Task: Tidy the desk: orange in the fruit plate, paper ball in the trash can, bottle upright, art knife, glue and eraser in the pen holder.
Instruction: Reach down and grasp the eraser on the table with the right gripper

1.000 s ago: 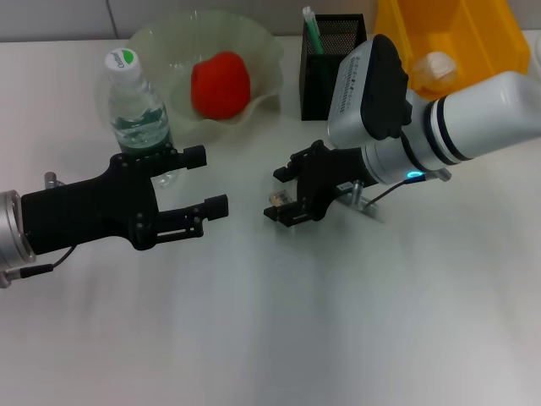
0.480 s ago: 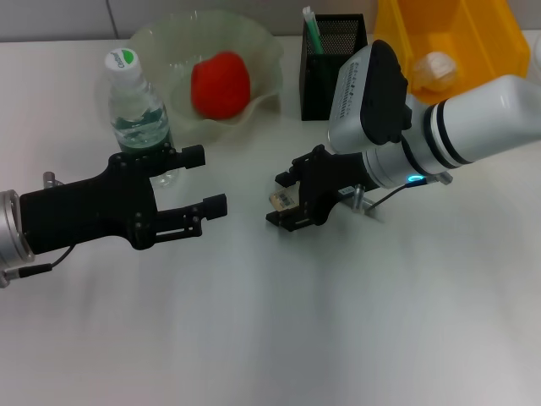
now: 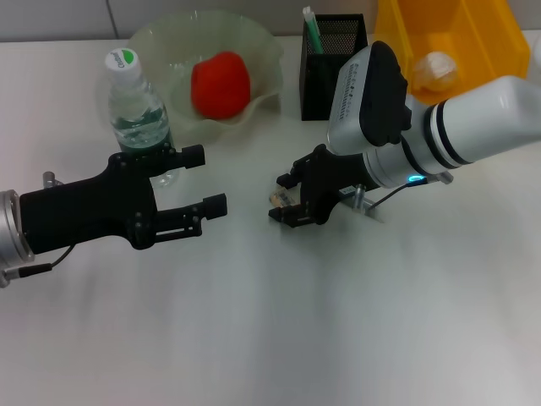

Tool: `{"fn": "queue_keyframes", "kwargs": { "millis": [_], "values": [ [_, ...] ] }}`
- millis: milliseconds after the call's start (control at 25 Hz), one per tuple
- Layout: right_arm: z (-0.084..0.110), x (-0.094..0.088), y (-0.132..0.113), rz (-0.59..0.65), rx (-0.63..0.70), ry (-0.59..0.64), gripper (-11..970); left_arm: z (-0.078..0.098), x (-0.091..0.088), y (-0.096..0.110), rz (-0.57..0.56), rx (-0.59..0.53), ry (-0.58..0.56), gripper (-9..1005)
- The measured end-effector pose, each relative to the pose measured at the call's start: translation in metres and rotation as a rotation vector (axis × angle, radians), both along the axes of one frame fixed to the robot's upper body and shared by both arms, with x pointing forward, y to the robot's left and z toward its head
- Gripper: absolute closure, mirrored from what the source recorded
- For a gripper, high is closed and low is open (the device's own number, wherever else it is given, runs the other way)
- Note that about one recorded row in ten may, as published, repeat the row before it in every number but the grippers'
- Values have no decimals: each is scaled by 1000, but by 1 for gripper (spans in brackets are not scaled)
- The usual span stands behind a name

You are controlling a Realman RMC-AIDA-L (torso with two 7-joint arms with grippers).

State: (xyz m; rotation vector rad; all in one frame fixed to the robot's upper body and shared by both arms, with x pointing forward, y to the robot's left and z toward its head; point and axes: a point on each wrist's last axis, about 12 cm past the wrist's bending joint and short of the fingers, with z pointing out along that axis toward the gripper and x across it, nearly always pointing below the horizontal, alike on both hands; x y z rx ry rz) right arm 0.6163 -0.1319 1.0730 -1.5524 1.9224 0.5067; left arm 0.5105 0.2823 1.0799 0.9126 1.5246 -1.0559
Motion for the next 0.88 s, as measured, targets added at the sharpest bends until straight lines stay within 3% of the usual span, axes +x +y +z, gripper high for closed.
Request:
{"fn": "queue_keyframes", "kwargs": {
  "millis": [520, 880],
  "values": [
    [1, 0, 1, -5, 10, 9, 513, 3, 1, 3, 9, -8, -15, 198],
    [17, 2, 1, -35, 52, 61, 549, 3, 0, 3, 10, -9, -15, 198]
  ]
}}
